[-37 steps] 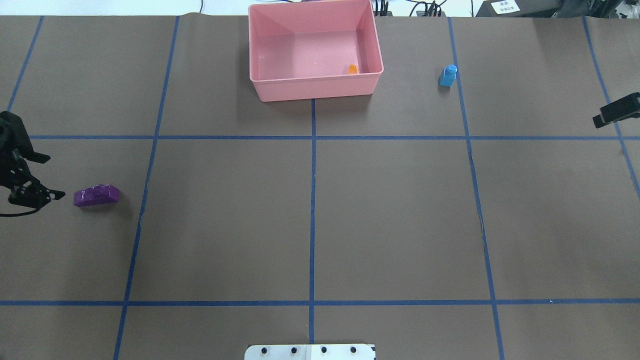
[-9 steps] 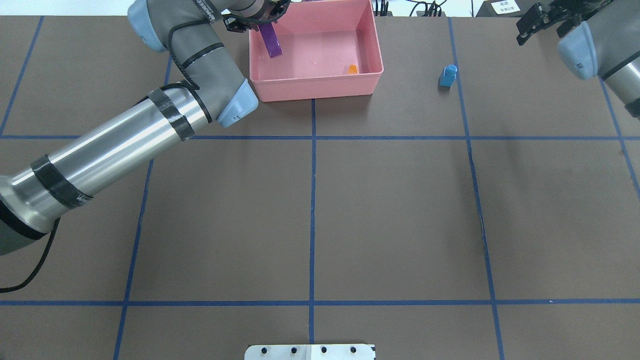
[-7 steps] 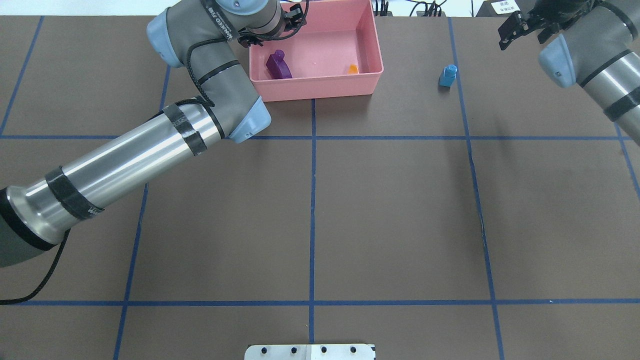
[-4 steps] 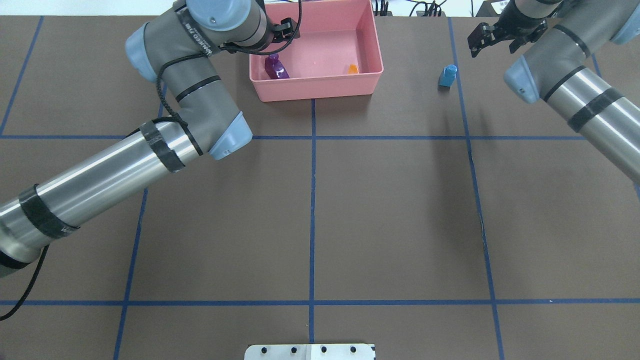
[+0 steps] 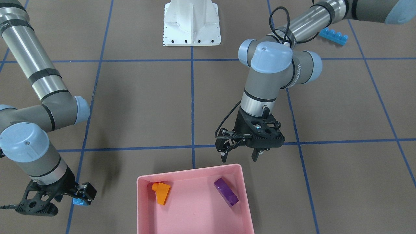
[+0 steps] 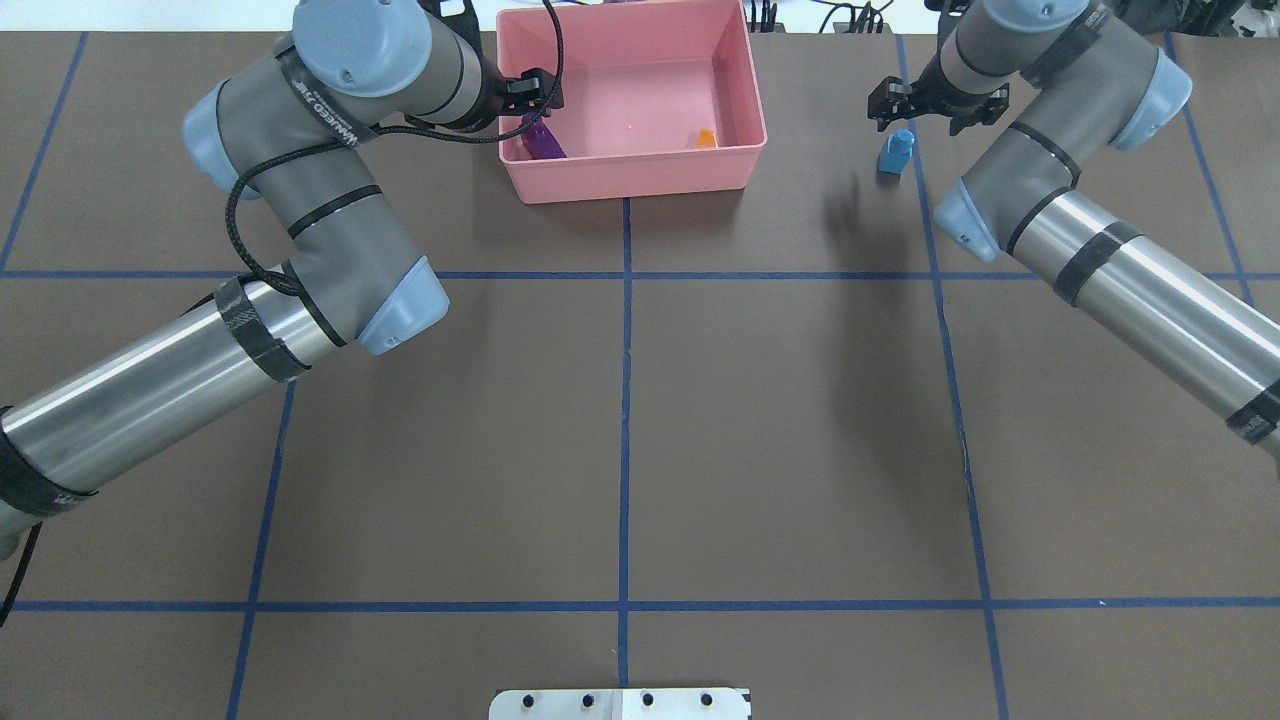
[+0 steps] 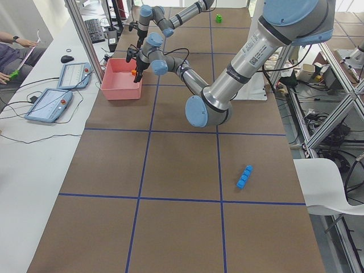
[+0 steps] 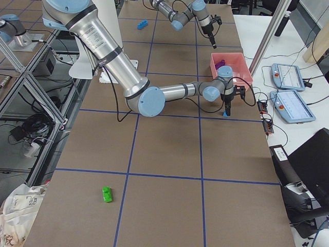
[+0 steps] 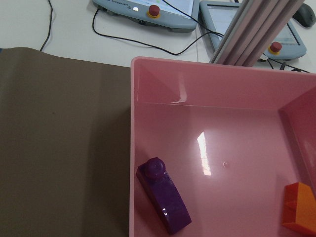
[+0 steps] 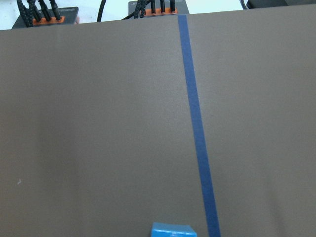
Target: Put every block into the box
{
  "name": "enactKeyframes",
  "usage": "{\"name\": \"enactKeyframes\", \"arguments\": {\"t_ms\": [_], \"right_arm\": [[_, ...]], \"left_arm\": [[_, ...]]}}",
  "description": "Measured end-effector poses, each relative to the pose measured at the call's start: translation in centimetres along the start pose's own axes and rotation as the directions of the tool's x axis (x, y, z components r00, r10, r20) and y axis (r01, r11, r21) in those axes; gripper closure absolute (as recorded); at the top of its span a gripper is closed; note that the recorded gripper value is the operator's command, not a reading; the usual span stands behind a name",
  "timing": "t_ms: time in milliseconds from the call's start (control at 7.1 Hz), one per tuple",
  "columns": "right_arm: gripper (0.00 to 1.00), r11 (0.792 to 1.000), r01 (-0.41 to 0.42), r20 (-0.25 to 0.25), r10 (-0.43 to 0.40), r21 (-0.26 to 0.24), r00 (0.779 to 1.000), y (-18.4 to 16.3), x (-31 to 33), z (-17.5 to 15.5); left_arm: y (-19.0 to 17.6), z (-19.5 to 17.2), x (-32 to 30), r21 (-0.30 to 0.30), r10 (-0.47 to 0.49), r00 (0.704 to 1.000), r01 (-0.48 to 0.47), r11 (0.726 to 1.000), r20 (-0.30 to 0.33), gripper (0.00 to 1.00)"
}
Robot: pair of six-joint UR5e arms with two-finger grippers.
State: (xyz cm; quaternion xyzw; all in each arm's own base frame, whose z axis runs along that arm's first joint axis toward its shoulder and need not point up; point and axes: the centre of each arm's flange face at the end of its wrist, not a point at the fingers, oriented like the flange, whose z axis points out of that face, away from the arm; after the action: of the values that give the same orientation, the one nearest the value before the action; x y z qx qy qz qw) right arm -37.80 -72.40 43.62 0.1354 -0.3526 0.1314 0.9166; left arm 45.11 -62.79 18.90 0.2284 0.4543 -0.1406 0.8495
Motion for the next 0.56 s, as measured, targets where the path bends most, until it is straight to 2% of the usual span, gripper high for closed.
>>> {"name": "enactKeyframes", "arguments": {"t_ms": [141, 282, 564], "right_arm": [[0.44, 1.0, -0.019, -0.008, 0.019, 0.017, 1.0, 0.95, -0.55, 0.86], [0.99, 0.999, -0.025, -0.013, 0.025, 0.023, 1.0, 1.5, -0.7, 1.35], [1.0, 0.999, -0.028, -0.021, 0.028, 0.024, 0.999, 1.91, -0.37, 1.78]], "left_arm": [[0.02, -0.04, 0.05, 0.0, -0.001, 1.0, 0.001, 1.0, -0.001, 0.0], [0.03, -0.05, 0.06, 0.001, -0.002, 1.0, 0.002, 1.0, -0.001, 0.0], [0.08, -0.05, 0.1, 0.001, -0.006, 1.0, 0.006, 1.0, -0.002, 0.0]]}}
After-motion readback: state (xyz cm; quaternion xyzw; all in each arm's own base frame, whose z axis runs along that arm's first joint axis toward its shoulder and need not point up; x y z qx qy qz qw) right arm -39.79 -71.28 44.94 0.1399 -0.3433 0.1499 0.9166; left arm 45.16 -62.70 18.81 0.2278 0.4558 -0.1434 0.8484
